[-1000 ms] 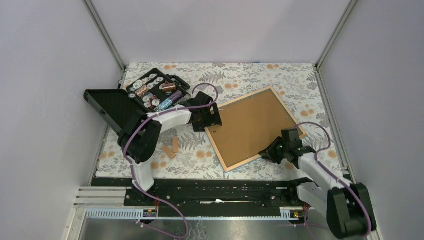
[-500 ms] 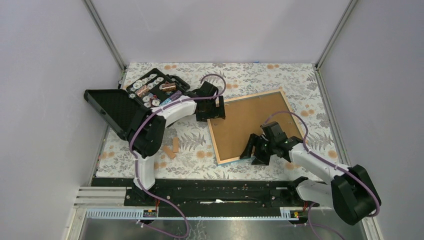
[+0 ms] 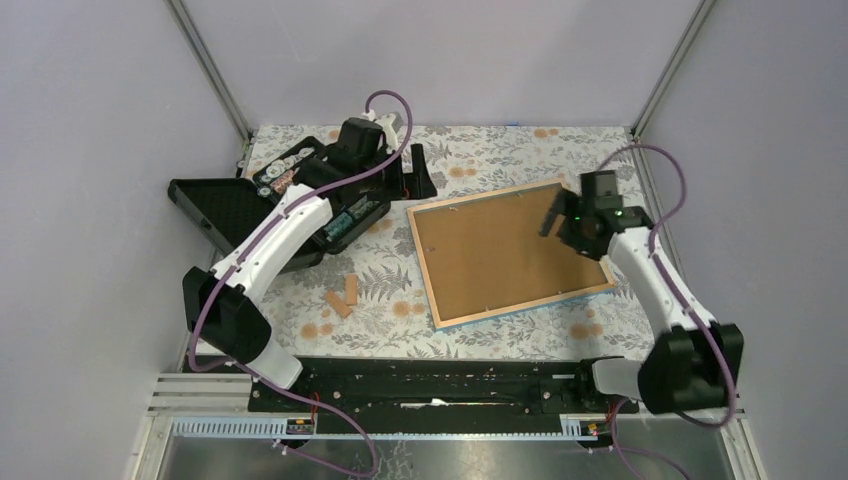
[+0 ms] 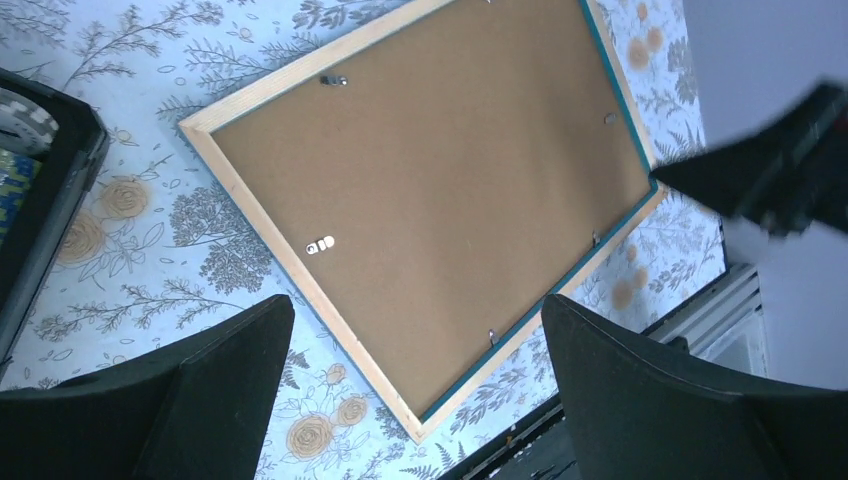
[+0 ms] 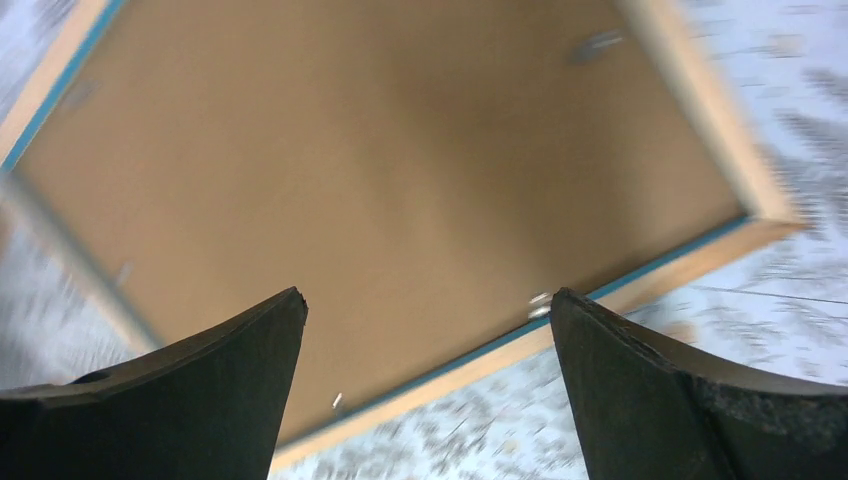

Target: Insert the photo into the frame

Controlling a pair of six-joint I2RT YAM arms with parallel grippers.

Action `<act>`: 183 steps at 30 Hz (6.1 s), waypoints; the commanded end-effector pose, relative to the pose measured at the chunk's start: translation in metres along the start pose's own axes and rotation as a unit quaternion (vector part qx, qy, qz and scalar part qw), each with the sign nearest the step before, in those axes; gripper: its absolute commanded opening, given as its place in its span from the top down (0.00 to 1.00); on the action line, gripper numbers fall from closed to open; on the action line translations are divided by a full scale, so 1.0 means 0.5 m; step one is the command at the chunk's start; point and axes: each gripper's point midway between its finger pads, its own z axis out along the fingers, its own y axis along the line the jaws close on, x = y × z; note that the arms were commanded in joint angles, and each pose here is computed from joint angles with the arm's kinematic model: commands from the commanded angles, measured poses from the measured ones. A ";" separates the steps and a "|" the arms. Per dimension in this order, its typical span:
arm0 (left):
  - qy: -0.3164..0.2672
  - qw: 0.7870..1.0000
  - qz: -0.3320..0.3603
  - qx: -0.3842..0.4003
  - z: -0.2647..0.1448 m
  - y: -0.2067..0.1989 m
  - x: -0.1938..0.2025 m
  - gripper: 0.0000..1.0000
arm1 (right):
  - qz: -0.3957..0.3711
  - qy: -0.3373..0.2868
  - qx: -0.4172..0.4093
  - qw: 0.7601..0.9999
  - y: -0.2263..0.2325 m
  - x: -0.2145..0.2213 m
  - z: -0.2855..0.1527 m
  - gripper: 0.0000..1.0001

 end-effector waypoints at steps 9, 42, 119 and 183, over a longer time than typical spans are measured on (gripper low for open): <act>0.074 0.994 0.009 0.075 0.025 -0.010 0.132 0.01 | 0.163 0.026 0.154 0.974 -0.305 -0.101 0.120 0.01; 0.234 0.965 -0.113 -0.029 0.239 0.136 0.355 0.01 | 0.175 0.150 -0.071 0.970 -0.145 0.179 0.147 0.25; 0.193 0.977 -0.085 -0.027 0.188 0.133 0.284 0.01 | 0.063 0.179 0.144 0.971 -0.244 0.115 0.205 0.69; 0.052 0.998 -0.027 0.007 0.071 -0.052 0.131 0.01 | 0.079 -0.068 -0.032 0.994 -0.036 -0.112 0.010 0.00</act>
